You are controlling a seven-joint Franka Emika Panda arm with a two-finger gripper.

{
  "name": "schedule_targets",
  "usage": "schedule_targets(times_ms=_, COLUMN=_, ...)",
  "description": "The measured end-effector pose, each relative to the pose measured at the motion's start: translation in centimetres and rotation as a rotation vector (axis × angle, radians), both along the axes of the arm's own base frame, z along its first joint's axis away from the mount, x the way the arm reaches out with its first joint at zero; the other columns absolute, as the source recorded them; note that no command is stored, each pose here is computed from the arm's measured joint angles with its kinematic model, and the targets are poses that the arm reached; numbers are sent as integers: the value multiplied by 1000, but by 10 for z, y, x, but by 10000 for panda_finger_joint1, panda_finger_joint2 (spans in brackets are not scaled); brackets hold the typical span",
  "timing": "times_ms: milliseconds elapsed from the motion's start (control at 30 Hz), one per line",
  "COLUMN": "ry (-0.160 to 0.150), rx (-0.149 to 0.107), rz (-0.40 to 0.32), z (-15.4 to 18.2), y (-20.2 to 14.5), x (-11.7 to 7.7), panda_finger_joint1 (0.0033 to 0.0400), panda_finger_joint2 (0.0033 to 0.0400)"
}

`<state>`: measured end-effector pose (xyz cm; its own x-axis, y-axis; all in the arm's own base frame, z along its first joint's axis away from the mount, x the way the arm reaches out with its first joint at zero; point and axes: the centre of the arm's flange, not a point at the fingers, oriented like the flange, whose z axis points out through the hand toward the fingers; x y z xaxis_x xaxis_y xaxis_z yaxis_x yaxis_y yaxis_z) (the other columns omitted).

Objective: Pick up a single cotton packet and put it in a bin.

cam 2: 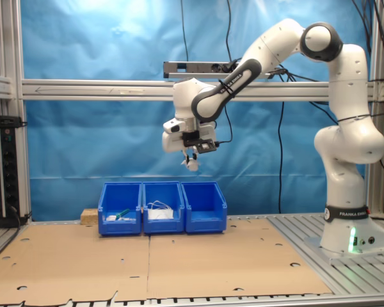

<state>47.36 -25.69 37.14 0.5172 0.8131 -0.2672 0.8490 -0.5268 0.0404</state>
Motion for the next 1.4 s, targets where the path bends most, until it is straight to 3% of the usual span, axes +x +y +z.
schedule_targets(times_ms=633, ry=-13, rx=-13, rz=34, z=-6, y=-13, x=-3, panda_finger_joint1=83, panda_finger_joint2=83)
schedule_targets(times_ms=1033, ry=9, rx=18, rz=51, z=-22, y=-7, x=-17, panda_finger_joint1=83, panda_finger_joint2=83)
schedule_targets(times_ms=1400, ry=3, rx=31, rz=67, z=-21, y=-4, x=-23, panda_finger_joint1=83, panda_finger_joint2=83)
